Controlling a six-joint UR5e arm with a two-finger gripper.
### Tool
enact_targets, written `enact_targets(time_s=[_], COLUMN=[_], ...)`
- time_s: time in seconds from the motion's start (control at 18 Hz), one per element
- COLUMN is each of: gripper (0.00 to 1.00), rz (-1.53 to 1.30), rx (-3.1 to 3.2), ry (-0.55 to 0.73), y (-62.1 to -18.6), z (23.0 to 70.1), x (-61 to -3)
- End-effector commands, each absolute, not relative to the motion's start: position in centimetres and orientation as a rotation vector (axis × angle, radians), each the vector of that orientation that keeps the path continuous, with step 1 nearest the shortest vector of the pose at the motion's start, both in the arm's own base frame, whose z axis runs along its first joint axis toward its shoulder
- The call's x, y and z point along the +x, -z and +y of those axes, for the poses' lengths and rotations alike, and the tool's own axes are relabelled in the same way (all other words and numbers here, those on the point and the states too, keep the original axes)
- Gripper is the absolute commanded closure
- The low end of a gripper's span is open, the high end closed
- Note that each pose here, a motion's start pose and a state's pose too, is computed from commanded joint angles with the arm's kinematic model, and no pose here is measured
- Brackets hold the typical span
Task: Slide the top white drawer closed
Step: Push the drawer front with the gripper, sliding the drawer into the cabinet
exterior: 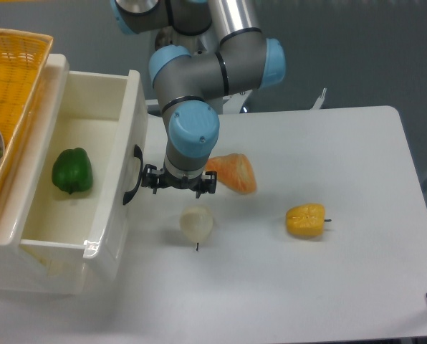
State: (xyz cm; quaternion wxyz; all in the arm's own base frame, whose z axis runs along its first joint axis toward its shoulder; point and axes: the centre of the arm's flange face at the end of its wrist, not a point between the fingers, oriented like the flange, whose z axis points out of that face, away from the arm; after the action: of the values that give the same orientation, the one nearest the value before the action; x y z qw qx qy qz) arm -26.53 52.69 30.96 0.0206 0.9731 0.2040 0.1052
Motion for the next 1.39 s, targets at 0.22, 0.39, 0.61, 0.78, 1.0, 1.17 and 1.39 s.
enact_targets(time_s=[0.22, 0.39, 0.61, 0.78, 1.0, 1.17, 1.39], gripper=[0.0, 0.0, 0.0, 0.0, 0.0, 0.0, 0.0], rz=[0.623, 0.614, 0.588, 0.545, 0.517, 0.493, 0.487], rx=[3.019, 3.02, 3.028, 3.04, 3.048, 3.052, 3.049], ry=[-0.324, -0.324, -0.321, -0.305, -0.298, -0.294, -0.285], y=[-31.1, -31.1, -31.1, -31.6, -31.8, -31.8, -31.8], z=[53.0, 53.2, 53.7, 54.5, 55.0, 55.4, 55.9], x=[-25.8, -25.5, -24.6, -23.2, -22.3, -21.4, -20.2])
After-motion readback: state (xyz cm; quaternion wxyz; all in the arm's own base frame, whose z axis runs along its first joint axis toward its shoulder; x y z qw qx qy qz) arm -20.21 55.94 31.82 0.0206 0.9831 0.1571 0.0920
